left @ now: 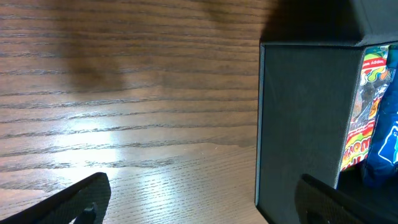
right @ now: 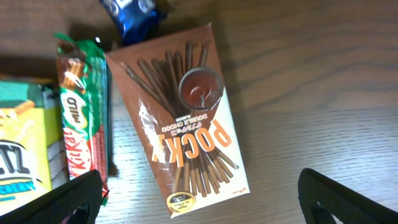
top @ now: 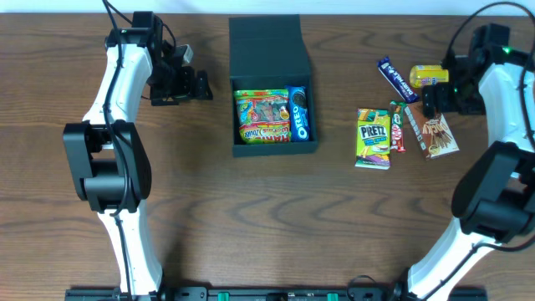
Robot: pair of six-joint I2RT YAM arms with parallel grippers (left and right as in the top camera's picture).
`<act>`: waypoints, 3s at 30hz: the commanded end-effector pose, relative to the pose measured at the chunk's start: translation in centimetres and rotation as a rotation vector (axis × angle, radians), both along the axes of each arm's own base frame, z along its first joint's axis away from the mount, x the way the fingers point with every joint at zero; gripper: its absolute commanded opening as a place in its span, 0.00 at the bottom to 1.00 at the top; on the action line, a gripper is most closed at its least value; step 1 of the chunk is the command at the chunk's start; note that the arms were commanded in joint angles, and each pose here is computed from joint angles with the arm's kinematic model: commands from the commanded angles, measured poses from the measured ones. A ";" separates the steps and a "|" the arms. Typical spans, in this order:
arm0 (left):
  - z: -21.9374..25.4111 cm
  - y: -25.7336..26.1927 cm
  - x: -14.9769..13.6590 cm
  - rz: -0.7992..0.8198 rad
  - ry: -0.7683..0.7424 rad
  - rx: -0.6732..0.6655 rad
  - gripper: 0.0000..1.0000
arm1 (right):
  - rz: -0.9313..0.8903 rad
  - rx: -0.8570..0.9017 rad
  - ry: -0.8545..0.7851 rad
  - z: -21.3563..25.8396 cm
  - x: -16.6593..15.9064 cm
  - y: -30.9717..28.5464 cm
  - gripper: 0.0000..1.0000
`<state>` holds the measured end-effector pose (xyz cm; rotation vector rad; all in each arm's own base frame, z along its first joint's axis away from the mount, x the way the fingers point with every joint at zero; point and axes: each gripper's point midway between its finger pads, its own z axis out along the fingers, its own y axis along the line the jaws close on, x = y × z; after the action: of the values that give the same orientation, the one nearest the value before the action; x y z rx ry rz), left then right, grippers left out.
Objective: Pack container
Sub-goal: 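Lower the right gripper onto the brown Pocky box and grasp it, then lift the Pocky box with the right gripper and carry it over the box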
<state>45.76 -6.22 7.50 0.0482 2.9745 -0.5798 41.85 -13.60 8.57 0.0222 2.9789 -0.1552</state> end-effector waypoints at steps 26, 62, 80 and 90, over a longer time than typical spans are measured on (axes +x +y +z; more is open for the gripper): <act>1.6 -0.1 0.5 -0.013 -0.046 -0.002 0.96 | 0.086 0.031 0.039 -6.4 -2.1 0.9 0.99; 1.5 -0.1 0.5 0.010 -0.036 -0.005 0.95 | -0.089 0.038 0.063 -9.0 -2.2 0.5 0.71; 2.8 2.6 1.0 -0.015 -0.080 0.045 0.95 | 0.024 0.112 -0.256 9.1 4.0 11.5 0.54; 3.3 5.8 1.1 0.029 -0.081 0.122 0.95 | 0.095 0.310 -0.322 11.0 2.8 32.0 0.56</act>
<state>46.56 -1.58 9.10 0.0231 2.9604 -0.4372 45.62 14.94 20.21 -0.1912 2.6120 0.2031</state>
